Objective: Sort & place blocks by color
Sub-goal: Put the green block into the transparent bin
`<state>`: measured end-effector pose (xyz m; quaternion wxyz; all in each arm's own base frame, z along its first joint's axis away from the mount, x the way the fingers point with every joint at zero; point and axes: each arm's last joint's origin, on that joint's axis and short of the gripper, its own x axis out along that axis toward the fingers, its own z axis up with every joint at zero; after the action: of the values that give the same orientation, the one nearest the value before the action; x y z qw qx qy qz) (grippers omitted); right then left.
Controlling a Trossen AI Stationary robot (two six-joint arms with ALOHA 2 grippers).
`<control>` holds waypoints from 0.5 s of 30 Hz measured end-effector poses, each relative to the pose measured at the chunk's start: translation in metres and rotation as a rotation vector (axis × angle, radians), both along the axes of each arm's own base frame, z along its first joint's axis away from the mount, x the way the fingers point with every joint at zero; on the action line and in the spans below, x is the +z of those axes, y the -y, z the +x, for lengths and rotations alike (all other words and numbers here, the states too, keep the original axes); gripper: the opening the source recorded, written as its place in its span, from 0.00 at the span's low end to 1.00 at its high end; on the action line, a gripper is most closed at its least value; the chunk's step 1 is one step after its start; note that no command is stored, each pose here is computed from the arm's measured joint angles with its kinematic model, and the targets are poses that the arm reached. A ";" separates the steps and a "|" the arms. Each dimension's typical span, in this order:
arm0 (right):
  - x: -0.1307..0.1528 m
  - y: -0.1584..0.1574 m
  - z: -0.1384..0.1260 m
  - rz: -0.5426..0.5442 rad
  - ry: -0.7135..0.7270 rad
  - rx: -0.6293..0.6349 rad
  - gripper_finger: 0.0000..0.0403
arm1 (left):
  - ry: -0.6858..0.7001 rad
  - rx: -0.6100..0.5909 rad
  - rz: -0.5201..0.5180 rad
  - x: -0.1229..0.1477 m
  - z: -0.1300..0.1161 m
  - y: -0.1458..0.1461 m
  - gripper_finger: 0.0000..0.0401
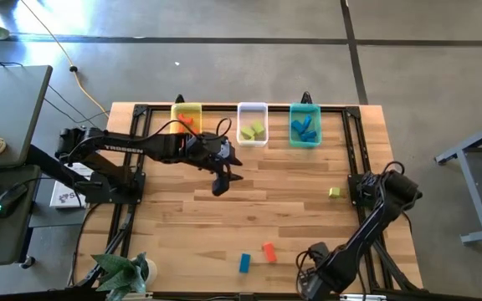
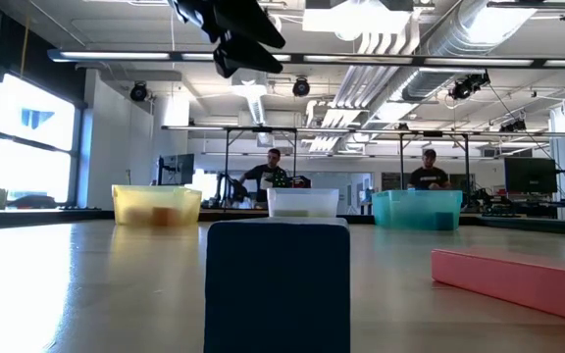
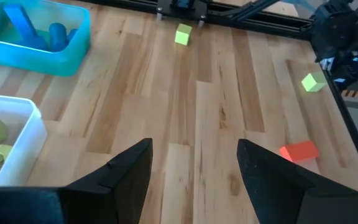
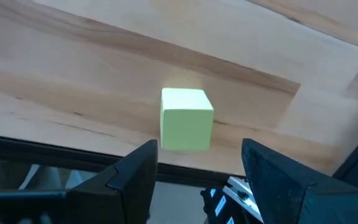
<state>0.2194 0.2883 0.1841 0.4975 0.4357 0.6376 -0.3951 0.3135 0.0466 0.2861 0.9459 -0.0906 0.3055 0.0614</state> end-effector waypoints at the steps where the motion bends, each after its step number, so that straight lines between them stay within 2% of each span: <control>1: -0.002 0.000 0.000 -0.006 0.002 0.000 0.55 | 0.000 -0.002 0.000 0.000 0.000 0.001 0.56; 15: -0.033 -0.009 0.009 -0.014 -0.023 -0.007 0.52 | -0.002 -0.022 0.024 0.000 0.000 0.002 0.56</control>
<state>0.2285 0.2976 0.1513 0.4920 0.4299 0.6388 -0.4063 0.3137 0.0451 0.2861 0.9472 -0.0757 0.3067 0.0545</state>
